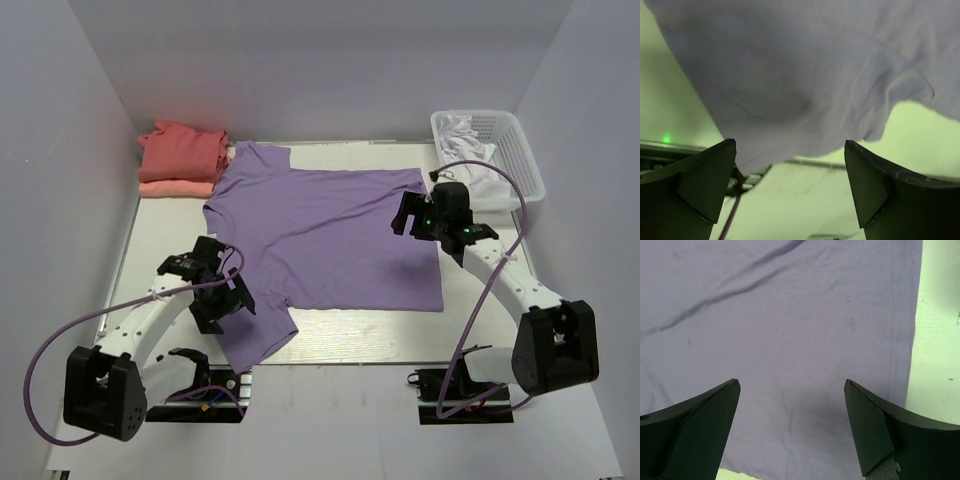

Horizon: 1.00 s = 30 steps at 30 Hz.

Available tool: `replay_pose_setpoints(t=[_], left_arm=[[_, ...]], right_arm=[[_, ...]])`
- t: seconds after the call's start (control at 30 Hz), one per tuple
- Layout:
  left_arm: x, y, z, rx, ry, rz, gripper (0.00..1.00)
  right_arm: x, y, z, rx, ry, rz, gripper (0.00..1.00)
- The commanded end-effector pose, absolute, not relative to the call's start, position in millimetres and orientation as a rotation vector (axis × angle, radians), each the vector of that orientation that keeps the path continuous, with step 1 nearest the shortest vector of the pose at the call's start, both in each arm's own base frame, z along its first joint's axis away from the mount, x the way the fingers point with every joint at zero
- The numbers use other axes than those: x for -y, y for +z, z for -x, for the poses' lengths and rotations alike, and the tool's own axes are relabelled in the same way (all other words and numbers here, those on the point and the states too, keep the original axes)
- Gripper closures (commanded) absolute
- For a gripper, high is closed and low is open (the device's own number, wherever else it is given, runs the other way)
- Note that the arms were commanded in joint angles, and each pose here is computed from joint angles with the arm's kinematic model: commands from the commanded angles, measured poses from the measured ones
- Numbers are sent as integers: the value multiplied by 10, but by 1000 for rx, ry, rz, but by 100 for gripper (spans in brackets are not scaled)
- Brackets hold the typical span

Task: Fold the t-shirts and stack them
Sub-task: Grap the side of the flattened tshirt closest away from the robot with both arms

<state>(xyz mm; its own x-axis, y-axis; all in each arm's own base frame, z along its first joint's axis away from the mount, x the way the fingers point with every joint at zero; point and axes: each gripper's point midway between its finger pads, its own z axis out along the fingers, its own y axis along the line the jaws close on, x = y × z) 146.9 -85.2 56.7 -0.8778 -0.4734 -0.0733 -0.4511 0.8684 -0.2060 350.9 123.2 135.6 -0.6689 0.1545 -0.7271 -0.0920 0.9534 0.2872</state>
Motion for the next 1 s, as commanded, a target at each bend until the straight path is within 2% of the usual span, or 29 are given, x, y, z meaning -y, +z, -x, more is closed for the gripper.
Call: replay_pose_setpoints(t=[0.0,0.23,0.3,0.33,0.5,0.53,0.73,0.77,0.83,0.87,0.9,0.97], left_arm=[[1002,707,-1301,-2958,-375,776,1],[957,278,-863,-3147,-211,825,4],[972,203,-867,-3169,-162,841,6],[963,202,-899,-3160,-126,822,12],[977,149,-894,-3149,-44,862,16],[994,111,-855,-3161,-32,841,23],[1010,52,-905,-3125,-6,827,40],[1005,48,-901,-3123,6,808,51],[1017,55,-922,-3123,6,808,62],[1025,55,-912,-3127,6,794,77],[1029,55,-914,-3122,7,810,87],[1045,34,-876,-3136,-3,800,100]], right_arm=[[-1213,1591,-3577,-2162,400,-72,10],[-1141,1554,-3563,-2158,355,-75,10],[-1162,1560,-3563,-2152,367,-63,10],[-1168,1542,-3555,-2157,371,-60,10],[-1153,1536,-3564,-2147,360,-55,10],[-1139,1543,-3570,-2146,356,-57,10],[-1076,1482,-3555,-2157,325,-93,10],[-1062,1464,-3552,-2161,314,-99,10],[-1043,1439,-3532,-2171,314,-124,10],[-1014,1410,-3511,-2177,298,-135,10],[-998,1419,-3489,-2176,299,-151,10],[-916,1408,-3421,-2177,263,-191,10]])
